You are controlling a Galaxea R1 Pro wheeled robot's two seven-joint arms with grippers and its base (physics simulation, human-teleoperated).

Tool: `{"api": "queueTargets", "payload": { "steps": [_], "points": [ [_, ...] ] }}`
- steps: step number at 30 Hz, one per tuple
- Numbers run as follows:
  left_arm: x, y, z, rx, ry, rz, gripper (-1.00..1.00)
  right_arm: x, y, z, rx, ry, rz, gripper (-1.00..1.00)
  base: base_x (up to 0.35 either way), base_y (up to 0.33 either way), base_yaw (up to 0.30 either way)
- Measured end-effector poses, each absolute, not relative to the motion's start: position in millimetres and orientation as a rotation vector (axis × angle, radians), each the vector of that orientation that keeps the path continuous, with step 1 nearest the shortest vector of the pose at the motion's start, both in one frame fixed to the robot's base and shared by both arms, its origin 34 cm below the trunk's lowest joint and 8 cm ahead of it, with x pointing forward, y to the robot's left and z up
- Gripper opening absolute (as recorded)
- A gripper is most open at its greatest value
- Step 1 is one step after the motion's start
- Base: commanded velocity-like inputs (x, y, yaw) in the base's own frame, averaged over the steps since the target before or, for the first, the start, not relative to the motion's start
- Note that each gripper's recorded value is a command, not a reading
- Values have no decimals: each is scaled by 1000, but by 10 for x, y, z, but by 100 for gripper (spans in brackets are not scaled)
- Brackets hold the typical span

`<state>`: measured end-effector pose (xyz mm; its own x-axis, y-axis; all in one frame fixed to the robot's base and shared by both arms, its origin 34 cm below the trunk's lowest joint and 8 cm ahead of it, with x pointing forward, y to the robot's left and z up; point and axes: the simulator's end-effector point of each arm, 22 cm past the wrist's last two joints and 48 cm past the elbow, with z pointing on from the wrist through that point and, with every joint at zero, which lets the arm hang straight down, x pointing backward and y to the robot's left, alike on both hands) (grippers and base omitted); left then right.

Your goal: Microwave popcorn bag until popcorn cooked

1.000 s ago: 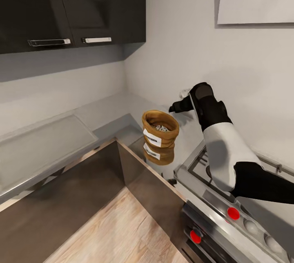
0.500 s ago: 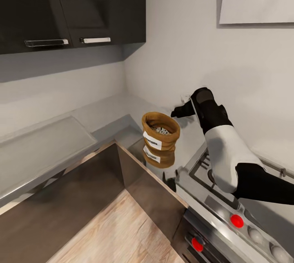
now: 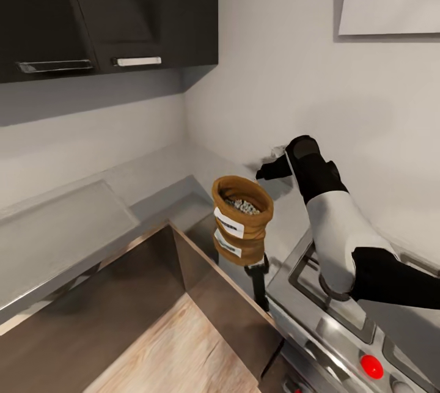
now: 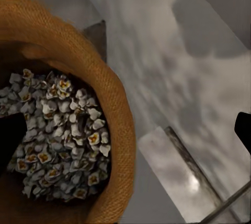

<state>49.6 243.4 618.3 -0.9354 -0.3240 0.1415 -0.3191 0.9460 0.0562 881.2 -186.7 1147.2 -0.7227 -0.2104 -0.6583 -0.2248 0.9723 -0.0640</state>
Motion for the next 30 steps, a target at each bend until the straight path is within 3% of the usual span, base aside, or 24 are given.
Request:
{"api": "queueTargets", "payload": {
  "steps": [9, 30],
  "points": [
    [497, 2434, 6183, 491, -2951, -49, 100, 8615, -2203, 10919, -271, 2489, -3, 100, 23, 0, 0],
    [496, 2434, 6183, 489, -2952, -48, 100, 8469, -2044, 10668, -302, 2534, 71, 100, 36, 0, 0]
  ]
}}
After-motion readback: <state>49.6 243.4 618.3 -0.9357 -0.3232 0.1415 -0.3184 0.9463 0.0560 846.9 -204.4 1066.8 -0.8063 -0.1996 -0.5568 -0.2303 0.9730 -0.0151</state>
